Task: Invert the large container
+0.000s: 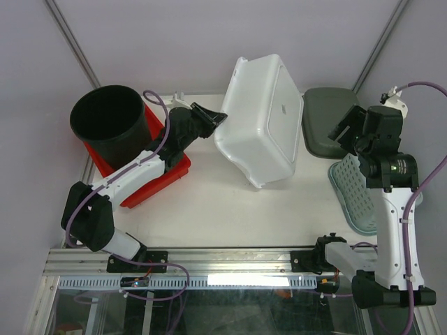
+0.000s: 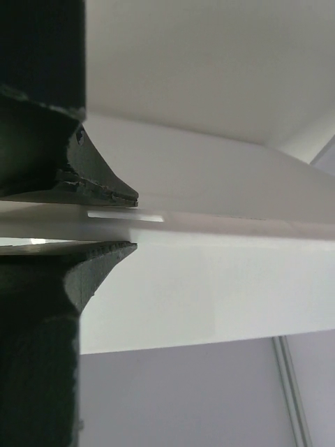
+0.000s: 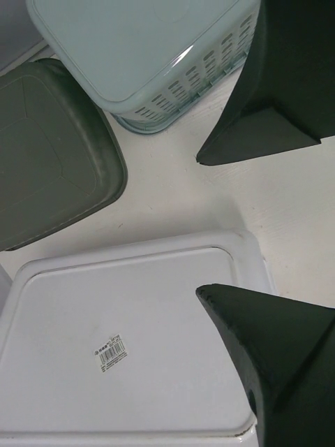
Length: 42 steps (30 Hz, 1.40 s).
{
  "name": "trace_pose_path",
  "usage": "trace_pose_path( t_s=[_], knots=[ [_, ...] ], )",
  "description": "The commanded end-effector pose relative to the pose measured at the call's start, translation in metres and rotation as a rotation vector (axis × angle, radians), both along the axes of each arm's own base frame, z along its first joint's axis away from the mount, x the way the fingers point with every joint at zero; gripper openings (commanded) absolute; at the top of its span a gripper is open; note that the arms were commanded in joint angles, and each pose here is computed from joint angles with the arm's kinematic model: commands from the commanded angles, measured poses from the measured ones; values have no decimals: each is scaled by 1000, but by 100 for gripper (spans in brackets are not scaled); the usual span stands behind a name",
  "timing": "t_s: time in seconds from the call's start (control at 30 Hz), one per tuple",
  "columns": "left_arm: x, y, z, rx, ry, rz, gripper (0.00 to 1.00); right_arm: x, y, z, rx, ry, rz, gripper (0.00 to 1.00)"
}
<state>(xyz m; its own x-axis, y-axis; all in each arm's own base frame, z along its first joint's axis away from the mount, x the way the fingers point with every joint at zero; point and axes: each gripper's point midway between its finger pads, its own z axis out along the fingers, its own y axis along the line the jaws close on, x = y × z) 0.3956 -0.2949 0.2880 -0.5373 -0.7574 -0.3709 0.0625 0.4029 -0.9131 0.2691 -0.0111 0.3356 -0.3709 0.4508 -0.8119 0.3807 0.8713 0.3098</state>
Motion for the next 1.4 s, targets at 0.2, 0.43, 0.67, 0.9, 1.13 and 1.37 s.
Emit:
trace_pose_path(
  t_s=[0.2, 0.43, 0.67, 0.9, 1.13, 1.37],
  knots=[
    [-4, 21, -45, 129, 41, 65, 6, -1, 8, -18, 34, 8, 32, 72],
    [-6, 28, -76, 230, 69, 65, 19, 0, 20, -36, 84, 33, 76, 72],
    [-6, 22, -116, 325, 117, 10, 16, -3, 25, -56, 89, 81, 108, 72],
    [-4, 29, -146, 426, 148, 9, 20, -8, 24, -60, 76, 95, 115, 72],
    [1, 24, -166, 481, 159, -30, 31, -8, 25, -74, 77, 126, 127, 72],
    [5, 15, -178, 501, 169, -69, 41, -7, 20, -72, 44, 131, 116, 72]
  ],
)
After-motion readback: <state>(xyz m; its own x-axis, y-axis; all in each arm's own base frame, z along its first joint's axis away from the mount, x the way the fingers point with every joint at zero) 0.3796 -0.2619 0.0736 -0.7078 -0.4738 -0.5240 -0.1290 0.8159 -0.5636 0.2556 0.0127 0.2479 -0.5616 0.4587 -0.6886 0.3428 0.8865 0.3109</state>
